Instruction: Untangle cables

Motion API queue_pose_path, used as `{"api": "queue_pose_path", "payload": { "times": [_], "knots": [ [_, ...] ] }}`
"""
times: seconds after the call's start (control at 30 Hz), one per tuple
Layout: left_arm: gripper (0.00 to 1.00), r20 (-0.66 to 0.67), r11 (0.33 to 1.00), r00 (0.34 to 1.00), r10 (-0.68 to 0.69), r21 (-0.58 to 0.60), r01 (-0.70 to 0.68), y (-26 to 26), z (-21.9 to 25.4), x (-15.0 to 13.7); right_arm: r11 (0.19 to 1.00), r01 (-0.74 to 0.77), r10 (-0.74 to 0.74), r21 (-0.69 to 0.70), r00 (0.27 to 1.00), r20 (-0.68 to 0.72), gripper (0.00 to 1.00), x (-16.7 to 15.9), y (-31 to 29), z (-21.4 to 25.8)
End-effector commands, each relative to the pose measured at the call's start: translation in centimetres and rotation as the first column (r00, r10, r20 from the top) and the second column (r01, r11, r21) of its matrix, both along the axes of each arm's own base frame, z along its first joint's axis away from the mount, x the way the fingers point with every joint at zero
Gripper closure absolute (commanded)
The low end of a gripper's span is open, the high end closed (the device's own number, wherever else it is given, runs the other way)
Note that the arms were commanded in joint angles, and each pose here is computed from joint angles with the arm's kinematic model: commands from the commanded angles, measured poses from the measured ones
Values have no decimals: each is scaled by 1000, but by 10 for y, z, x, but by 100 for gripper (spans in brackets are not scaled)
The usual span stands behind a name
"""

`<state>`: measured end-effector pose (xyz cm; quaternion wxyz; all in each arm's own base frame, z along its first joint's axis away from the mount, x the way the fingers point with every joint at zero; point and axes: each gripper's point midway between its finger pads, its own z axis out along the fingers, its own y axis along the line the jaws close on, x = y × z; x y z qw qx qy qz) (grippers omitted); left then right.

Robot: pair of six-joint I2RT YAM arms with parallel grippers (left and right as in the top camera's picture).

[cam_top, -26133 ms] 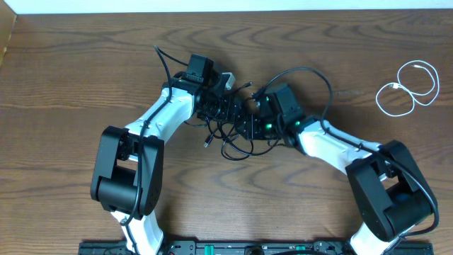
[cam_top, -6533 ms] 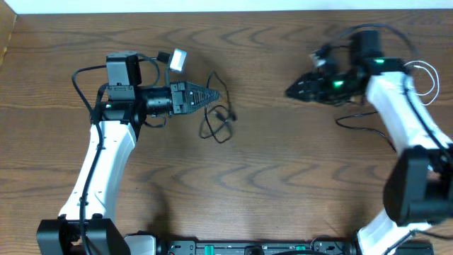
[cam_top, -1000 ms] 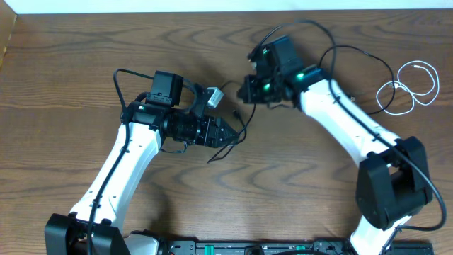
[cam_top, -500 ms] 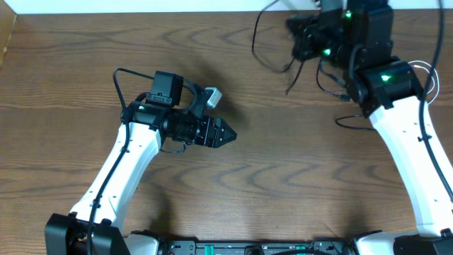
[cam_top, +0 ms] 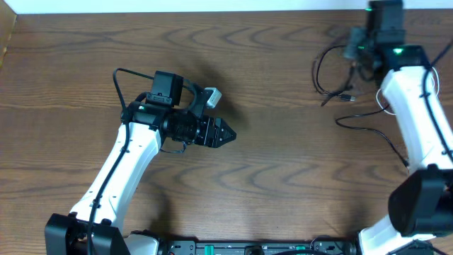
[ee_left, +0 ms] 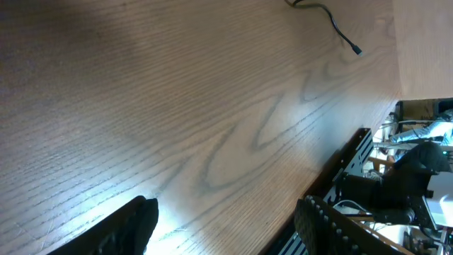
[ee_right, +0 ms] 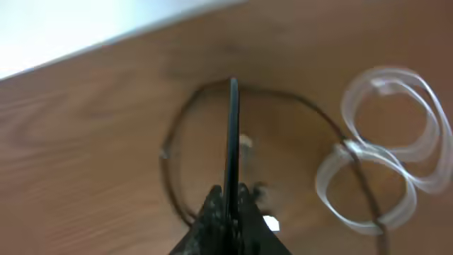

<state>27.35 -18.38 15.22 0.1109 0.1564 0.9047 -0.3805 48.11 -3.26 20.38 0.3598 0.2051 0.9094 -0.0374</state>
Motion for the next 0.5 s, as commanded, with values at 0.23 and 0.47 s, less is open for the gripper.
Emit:
{"api": "queue_pose_path", "payload": {
  "times": [0.23,0.47],
  "knots": [
    [33,-14,1000,1000,8,4,-7,1,-2,0,892,357,-336,277,934,-120,99,-39,-94,-33],
    [32,-5,999,1000,23,44,-22,6,-6,3,887,348,-307,304,935,-175,9,-53,-103,-42]
  ]
}}
